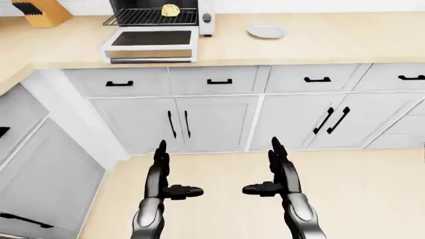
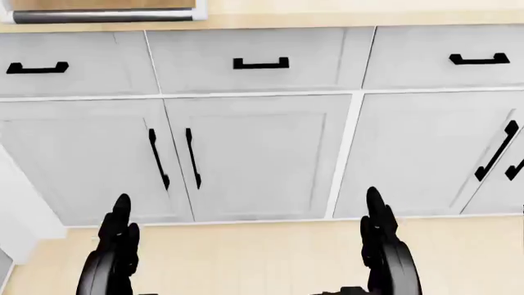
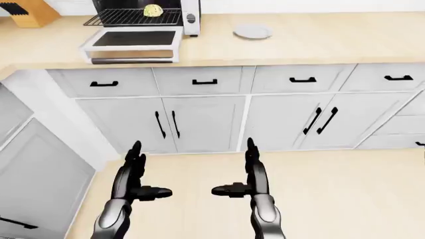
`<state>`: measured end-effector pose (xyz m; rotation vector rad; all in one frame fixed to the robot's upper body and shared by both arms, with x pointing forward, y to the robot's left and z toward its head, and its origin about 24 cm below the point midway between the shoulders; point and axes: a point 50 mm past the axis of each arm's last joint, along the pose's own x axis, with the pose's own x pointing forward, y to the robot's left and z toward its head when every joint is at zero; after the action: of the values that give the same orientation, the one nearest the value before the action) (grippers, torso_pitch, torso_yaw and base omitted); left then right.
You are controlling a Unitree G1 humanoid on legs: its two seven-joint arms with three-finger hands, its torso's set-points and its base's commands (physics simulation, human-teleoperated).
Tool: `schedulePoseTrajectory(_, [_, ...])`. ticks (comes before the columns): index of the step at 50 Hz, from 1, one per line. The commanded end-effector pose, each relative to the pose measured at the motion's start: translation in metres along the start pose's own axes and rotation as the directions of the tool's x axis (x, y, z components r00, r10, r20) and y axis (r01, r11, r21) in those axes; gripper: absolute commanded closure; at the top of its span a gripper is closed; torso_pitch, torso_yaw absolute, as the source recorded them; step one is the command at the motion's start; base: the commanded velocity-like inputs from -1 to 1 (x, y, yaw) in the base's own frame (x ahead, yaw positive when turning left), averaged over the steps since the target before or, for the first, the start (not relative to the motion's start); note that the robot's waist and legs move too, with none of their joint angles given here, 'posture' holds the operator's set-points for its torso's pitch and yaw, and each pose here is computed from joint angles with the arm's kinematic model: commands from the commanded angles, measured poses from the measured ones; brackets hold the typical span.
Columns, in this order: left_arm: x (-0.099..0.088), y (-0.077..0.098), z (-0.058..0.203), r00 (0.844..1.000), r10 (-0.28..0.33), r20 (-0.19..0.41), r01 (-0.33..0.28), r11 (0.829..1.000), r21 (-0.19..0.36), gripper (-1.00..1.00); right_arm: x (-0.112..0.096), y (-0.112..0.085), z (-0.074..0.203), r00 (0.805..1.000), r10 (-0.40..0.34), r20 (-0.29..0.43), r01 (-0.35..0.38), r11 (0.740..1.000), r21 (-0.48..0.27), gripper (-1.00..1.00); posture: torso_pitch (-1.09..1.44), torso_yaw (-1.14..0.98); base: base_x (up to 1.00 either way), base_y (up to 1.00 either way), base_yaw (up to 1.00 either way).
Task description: Pick the scone from the rack and place it on the plate on the counter.
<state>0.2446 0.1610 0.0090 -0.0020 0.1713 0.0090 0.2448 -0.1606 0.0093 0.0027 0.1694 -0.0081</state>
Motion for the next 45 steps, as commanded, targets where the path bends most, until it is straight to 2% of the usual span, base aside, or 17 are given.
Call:
schedulePoseTrajectory(1, [0.010,0.003,0.053,0.985,0.013,0.172,-0.009,1.000,-0.024,-1.00,0.003,-0.001,0.045,0.981,-0.021,0.191,0.019,1.000,0.015,-1.00,0.00,0.00,0.00,0.00,0.00])
schedulePoseTrajectory(5, [0.017,0.004,0.078,0.977,0.020,0.211,-0.016,1.000,-0.019,-1.00,0.001,-0.004,0.071,0.970,-0.032,0.239,0.033,0.999,0.000,-1.00,0.00,0.00,0.00,0.00,0.00])
schedulePoseTrajectory(6, [0.019,0.004,0.086,0.975,0.007,0.224,-0.006,1.000,-0.003,-1.00,0.001,-0.005,0.079,0.967,-0.041,0.250,0.043,0.999,-0.002,-1.00,0.00,0.00,0.00,0.00,0.00])
schedulePoseTrajectory(10, [0.024,0.004,0.119,0.964,0.000,0.267,-0.003,1.000,0.012,-1.00,-0.001,-0.005,0.114,0.952,-0.027,0.304,0.039,0.999,-0.033,-1.00,0.00,0.00,0.00,0.00,0.00])
schedulePoseTrajectory(14, [0.026,0.003,0.165,0.941,-0.024,0.338,0.009,0.999,0.046,-1.00,-0.007,-0.007,0.154,0.930,-0.014,0.368,0.042,0.997,-0.069,-1.00,0.00,0.00,0.00,0.00,0.00])
schedulePoseTrajectory(15, [0.026,0.002,0.178,0.930,-0.033,0.365,0.013,0.998,0.055,-1.00,-0.008,-0.008,0.167,0.919,-0.006,0.393,0.044,0.995,-0.089,-1.00,0.00,0.00,0.00,0.00,0.00])
schedulePoseTrajectory(16, [0.028,0.004,0.187,0.924,-0.017,0.381,-0.006,0.998,0.060,-1.00,-0.009,-0.007,0.177,0.911,0.004,0.413,0.041,0.994,-0.099,-1.00,0.00,0.00,0.00,0.00,0.00])
schedulePoseTrajectory(19, [0.031,0.005,0.209,0.912,-0.018,0.409,-0.011,0.998,0.068,-1.00,-0.008,-0.004,0.201,0.896,0.019,0.443,0.034,0.993,-0.110,-1.00,0.00,0.00,0.12,0.00,0.00])
schedulePoseTrajectory(22, [0.027,0.005,0.231,0.894,-0.022,0.448,-0.018,0.996,0.086,-1.00,-0.009,0.002,0.224,0.874,0.044,0.484,0.018,0.992,-0.122,-1.00,0.00,0.00,0.24,0.00,0.00])
schedulePoseTrajectory(25, [0.023,0.008,0.244,0.886,-0.011,0.464,-0.036,0.995,0.092,-1.00,-0.011,0.003,0.235,0.860,0.049,0.507,0.019,0.992,-0.128,-1.00,0.00,0.00,0.25,0.00,0.00])
schedulePoseTrajectory(27, [0.015,0.008,0.258,0.872,-0.012,0.490,-0.038,0.995,0.093,-1.00,-0.017,0.002,0.243,0.845,0.045,0.532,0.024,0.992,-0.121,-1.00,0.00,0.00,0.28,0.00,0.00])
schedulePoseTrajectory(29, [0.011,0.010,0.268,0.862,-0.014,0.507,-0.046,0.993,0.106,-1.00,-0.019,0.001,0.248,0.839,0.039,0.543,0.030,0.993,-0.117,-1.00,0.00,0.00,0.34,0.00,0.00])
schedulePoseTrajectory(34, [0.003,0.019,0.287,0.842,0.007,0.539,-0.074,0.992,0.102,-1.00,-0.034,0.000,0.266,0.814,0.036,0.580,0.034,0.993,-0.109,-1.00,0.00,0.00,0.35,0.00,0.00])
schedulePoseTrajectory(36, [-0.004,0.020,0.291,0.830,0.009,0.557,-0.079,0.992,0.103,-1.00,-0.038,-0.002,0.268,0.810,0.033,0.585,0.037,0.994,-0.107,-1.00,0.00,0.00,0.35,0.00,0.00])
schedulePoseTrajectory(37, [-0.005,0.021,0.292,0.832,0.010,0.555,-0.078,0.992,0.098,-1.00,-0.040,-0.003,0.269,0.809,0.033,0.587,0.034,0.994,-0.103,-1.00,0.00,0.00,0.35,0.00,0.00])
schedulePoseTrajectory(45, [-0.024,0.032,0.312,0.806,0.032,0.591,-0.114,0.988,0.102,-1.00,-0.051,-0.006,0.278,0.798,0.035,0.602,0.038,0.993,-0.108,-1.00,0.00,0.00,0.35,0.00,0.00])
